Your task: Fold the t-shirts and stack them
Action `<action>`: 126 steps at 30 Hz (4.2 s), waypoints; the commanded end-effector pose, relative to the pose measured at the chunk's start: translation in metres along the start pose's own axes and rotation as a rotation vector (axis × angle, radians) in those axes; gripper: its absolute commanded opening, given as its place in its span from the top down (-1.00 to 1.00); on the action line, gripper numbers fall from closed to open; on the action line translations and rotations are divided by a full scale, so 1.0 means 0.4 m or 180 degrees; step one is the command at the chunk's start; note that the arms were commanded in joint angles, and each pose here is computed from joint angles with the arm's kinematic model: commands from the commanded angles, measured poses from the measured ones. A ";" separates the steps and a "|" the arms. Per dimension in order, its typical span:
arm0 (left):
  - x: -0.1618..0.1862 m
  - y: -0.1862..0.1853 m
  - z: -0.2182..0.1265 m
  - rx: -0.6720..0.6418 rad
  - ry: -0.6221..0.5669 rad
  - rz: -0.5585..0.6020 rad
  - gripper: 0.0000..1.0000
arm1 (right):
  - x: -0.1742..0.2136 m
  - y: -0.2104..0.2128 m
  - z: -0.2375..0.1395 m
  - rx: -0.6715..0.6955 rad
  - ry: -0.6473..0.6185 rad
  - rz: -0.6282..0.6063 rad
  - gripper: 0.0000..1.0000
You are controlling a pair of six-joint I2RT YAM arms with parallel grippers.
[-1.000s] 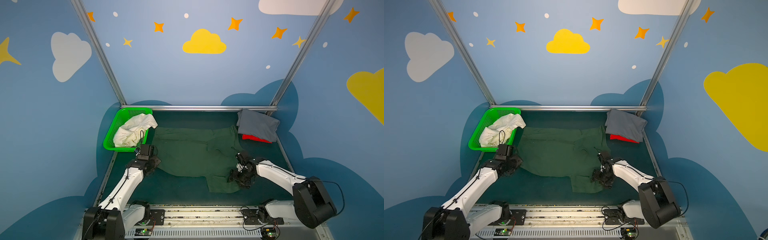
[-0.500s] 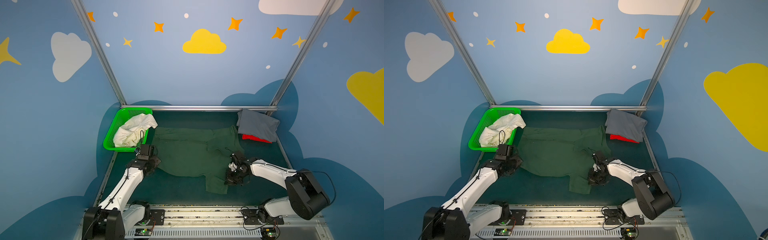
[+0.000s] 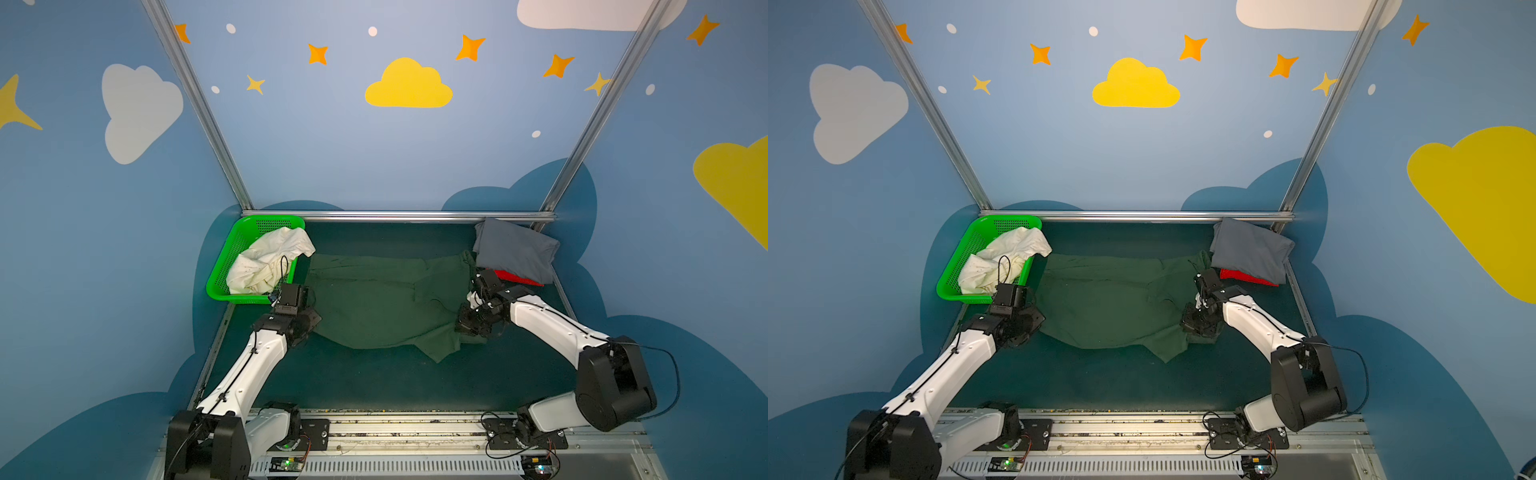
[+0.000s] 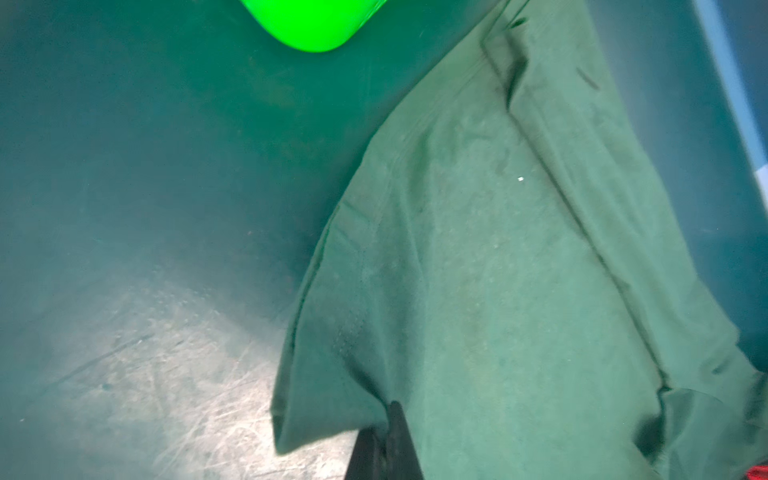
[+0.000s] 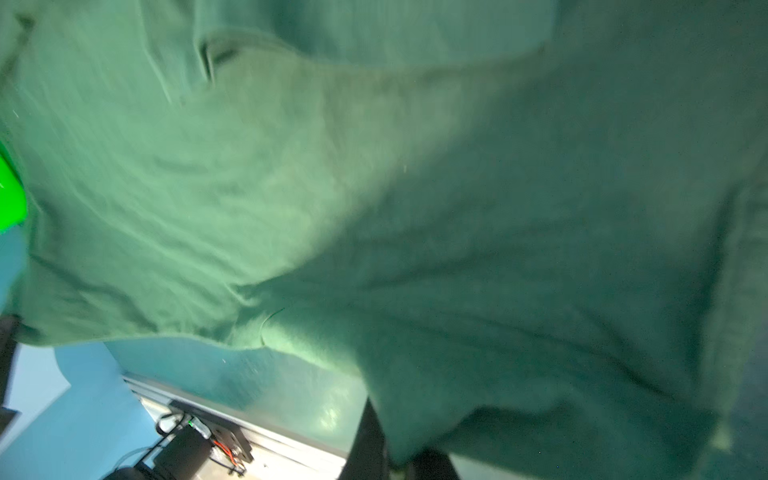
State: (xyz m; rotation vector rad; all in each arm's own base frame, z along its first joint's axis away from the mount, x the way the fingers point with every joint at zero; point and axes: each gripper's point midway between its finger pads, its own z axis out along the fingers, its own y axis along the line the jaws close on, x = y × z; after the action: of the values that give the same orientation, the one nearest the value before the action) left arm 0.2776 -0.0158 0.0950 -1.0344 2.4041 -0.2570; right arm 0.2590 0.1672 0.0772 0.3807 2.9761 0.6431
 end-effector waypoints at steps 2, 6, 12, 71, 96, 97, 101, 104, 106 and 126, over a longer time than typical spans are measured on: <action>-0.022 -0.010 -0.013 -0.0026 -0.0049 0.0043 0.93 | -0.061 0.008 0.004 0.0037 -0.0117 -0.0036 1.00; -0.024 -0.018 -0.014 -0.0028 -0.0026 0.0082 0.93 | -0.089 0.023 0.017 -0.0050 -0.0138 -0.0022 1.00; -0.032 -0.018 -0.007 -0.0058 -0.0031 0.0090 0.93 | -0.136 0.035 0.008 -0.0049 -0.0338 -0.0027 1.00; -0.172 -0.058 0.115 -0.0566 -0.0239 0.0208 0.93 | -0.315 0.088 0.041 -0.0217 -0.0514 0.0112 1.00; -0.200 -0.199 0.034 0.0189 -0.0584 0.0496 -0.76 | -0.378 0.059 -0.028 0.0022 -0.0611 0.0001 -0.30; -0.195 -0.204 0.028 0.0234 -0.0586 0.0517 -0.80 | -0.368 0.051 -0.031 0.0068 -0.0603 -0.0013 -0.31; -0.174 -0.229 -0.002 0.0423 -0.0626 0.0605 -1.00 | -0.295 0.010 -0.025 0.0209 -0.0477 -0.0040 -0.29; -0.168 -0.243 -0.018 0.0510 -0.0647 0.0647 -1.00 | -0.221 -0.006 -0.002 0.0227 -0.0337 -0.0054 -0.23; -0.166 -0.244 -0.021 0.0514 -0.0643 0.0655 -1.00 | -0.177 0.000 0.015 0.0192 -0.0261 -0.0083 -0.19; -0.155 -0.248 -0.014 0.0536 -0.0579 0.0659 -1.00 | -0.145 0.146 0.177 0.0017 0.0087 -0.0491 0.38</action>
State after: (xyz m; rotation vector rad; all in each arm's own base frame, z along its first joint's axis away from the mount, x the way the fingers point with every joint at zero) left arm 0.3731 -0.0403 0.1584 -0.7073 2.2607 -0.2836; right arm 0.3317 0.2272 0.0332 0.1886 3.0046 0.6425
